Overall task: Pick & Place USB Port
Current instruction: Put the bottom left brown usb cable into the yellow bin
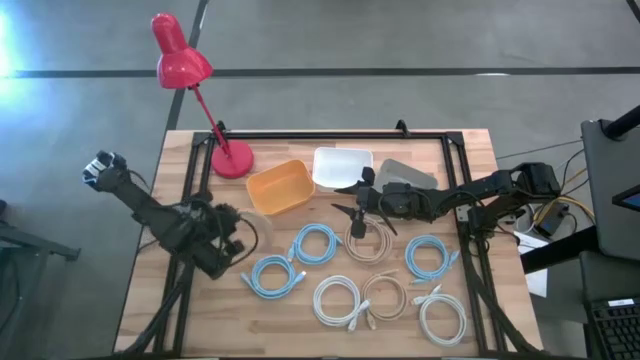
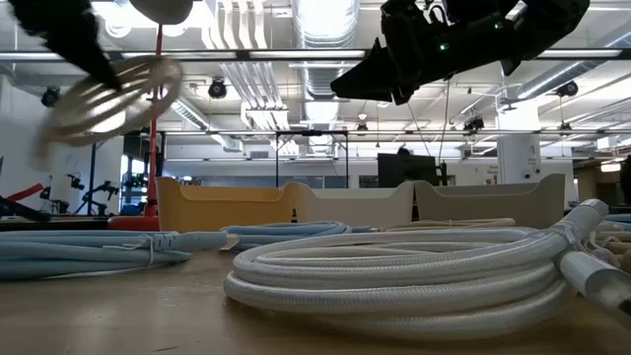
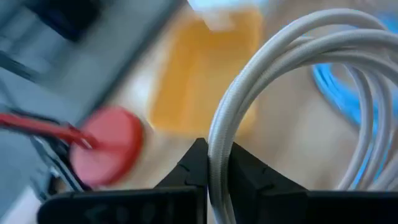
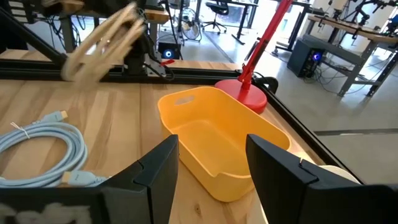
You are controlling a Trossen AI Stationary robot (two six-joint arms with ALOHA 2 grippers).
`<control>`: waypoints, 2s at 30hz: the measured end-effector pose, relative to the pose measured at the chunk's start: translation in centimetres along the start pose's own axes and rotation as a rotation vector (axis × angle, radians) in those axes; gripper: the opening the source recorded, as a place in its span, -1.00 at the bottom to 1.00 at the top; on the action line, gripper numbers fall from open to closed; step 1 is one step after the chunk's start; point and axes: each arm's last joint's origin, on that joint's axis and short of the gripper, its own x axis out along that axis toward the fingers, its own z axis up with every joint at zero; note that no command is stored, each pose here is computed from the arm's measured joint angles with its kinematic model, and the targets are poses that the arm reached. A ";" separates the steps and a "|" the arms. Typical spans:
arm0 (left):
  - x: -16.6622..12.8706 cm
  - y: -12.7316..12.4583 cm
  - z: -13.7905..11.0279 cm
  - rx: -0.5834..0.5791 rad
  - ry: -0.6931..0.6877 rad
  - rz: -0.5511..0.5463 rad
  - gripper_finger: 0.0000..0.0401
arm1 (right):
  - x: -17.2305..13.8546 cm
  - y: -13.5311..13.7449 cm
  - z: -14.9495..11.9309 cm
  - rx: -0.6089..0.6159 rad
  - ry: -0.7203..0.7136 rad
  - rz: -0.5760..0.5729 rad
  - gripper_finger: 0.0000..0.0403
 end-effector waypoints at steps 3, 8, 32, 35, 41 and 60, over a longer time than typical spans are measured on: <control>0.7 0.5 1.0 -0.051 -0.126 0.101 -0.81 | 0.0 0.0 0.0 0.000 0.000 0.000 -0.08; 2.4 1.2 2.8 -0.152 -0.255 0.245 -0.82 | 0.0 0.0 0.0 0.000 0.000 0.000 -0.08; 13.6 2.5 2.5 -0.319 -0.245 0.420 -0.81 | 0.0 0.0 0.0 -0.004 0.003 -0.007 -0.08; 14.4 2.4 1.6 -0.345 -0.257 0.417 -0.80 | 0.0 0.0 0.0 -0.001 0.003 -0.007 -0.08; 15.6 1.9 0.1 -0.395 -0.275 0.372 -0.80 | 0.0 0.0 0.0 -0.001 0.003 -0.007 -0.08; 16.8 2.6 -2.4 -0.472 -0.242 0.380 -0.77 | 0.0 0.0 -0.1 -0.004 0.003 -0.007 -0.08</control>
